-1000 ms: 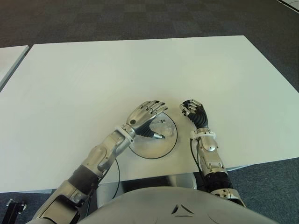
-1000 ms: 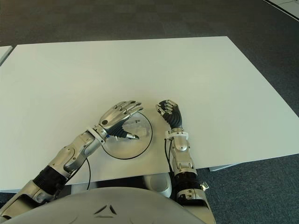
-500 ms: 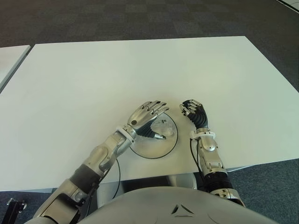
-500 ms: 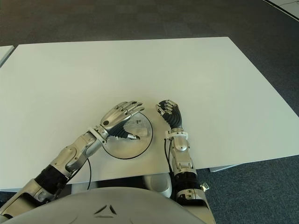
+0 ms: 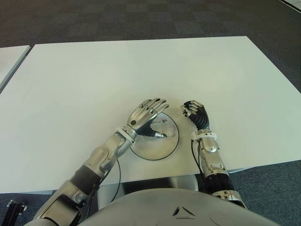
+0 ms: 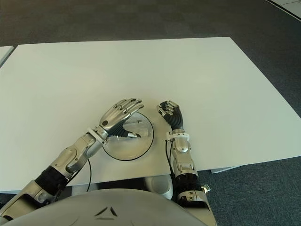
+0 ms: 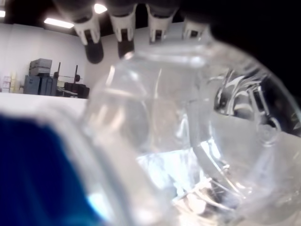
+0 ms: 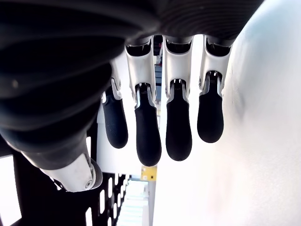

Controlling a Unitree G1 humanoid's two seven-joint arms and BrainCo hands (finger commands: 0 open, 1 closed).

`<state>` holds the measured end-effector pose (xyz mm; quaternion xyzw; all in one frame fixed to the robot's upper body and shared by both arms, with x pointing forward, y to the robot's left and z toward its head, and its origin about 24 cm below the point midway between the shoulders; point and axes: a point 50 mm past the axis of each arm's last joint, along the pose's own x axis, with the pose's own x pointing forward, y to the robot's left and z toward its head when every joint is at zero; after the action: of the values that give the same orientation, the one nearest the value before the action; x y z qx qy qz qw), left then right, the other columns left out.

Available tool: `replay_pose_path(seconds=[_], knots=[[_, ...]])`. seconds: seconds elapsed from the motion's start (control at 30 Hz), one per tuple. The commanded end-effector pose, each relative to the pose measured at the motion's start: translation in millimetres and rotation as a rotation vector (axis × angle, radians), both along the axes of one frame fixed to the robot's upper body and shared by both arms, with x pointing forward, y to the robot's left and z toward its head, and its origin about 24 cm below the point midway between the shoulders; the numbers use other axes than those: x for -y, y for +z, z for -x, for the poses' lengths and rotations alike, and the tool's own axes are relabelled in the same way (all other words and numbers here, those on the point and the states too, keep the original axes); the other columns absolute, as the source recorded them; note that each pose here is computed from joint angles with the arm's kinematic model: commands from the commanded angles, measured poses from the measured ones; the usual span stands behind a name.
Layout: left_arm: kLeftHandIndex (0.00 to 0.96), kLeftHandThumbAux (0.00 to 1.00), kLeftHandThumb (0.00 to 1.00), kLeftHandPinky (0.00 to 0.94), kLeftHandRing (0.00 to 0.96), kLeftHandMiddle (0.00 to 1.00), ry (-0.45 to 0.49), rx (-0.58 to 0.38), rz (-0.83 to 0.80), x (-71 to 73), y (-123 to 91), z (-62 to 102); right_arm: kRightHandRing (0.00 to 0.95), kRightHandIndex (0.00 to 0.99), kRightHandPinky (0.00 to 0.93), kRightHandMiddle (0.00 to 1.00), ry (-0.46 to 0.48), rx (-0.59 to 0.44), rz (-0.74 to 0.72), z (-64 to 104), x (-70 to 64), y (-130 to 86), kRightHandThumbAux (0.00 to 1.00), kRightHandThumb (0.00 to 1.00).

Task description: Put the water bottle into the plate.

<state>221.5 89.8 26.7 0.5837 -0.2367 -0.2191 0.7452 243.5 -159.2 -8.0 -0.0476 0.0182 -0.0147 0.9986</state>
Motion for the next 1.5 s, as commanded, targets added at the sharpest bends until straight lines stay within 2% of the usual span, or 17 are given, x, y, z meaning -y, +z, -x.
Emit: replay_pose_path(seconds=[0.03,0.17,0.43,0.8,0.9,1.13,1.3,1.4,1.5], knots=[[0.000,0.428,0.001,0.000,0.000,0.000,0.050,0.063,0.043,-8.4,2,1.2,0.584,0.434,0.588,0.588,0.004,-0.010,-0.013,0.2,-0.3,-2,0.725,0.710],[0.000,0.434,0.000,0.000,0.000,0.000,0.092,0.105,0.163,-14.1,8,3.0,0.582,0.435,0.581,0.589,0.004,-0.008,-0.014,-0.3,0.0,-3,0.725,0.710],[0.000,0.431,0.000,0.000,0.000,0.000,0.171,0.127,0.414,-25.5,13,7.5,0.581,0.434,0.584,0.588,0.002,-0.008,-0.008,-0.8,0.6,-3,0.725,0.710],[0.000,0.432,0.000,0.000,0.000,0.000,0.198,0.242,0.688,-40.9,17,4.9,0.580,0.434,0.583,0.589,0.005,-0.005,-0.002,-1.8,0.5,-4,0.725,0.710],[0.000,0.442,0.000,0.000,0.000,0.000,0.224,0.229,0.742,-46.8,18,4.1,0.578,0.434,0.580,0.585,0.006,-0.001,-0.004,-1.9,0.0,-3,0.725,0.710],[0.000,0.464,0.000,0.000,0.000,0.000,0.337,0.185,0.836,-70.6,14,6.2,0.573,0.434,0.574,0.578,0.007,0.003,-0.007,-1.8,-0.9,-2,0.726,0.709],[0.000,0.478,0.000,0.000,0.000,0.000,0.381,0.154,0.882,-76.3,12,6.3,0.576,0.435,0.584,0.581,0.009,0.006,-0.009,-1.6,-1.4,-1,0.725,0.709],[0.000,0.493,0.000,0.000,0.000,0.000,0.517,0.048,0.982,-83.9,3,16.8,0.582,0.435,0.593,0.586,0.011,0.008,-0.010,-1.6,-1.0,-2,0.725,0.710],[0.000,0.506,0.000,0.000,0.000,0.000,0.571,0.003,1.035,-85.4,3,19.0,0.586,0.435,0.598,0.589,0.012,0.009,-0.011,-1.6,-0.9,-2,0.725,0.710]])
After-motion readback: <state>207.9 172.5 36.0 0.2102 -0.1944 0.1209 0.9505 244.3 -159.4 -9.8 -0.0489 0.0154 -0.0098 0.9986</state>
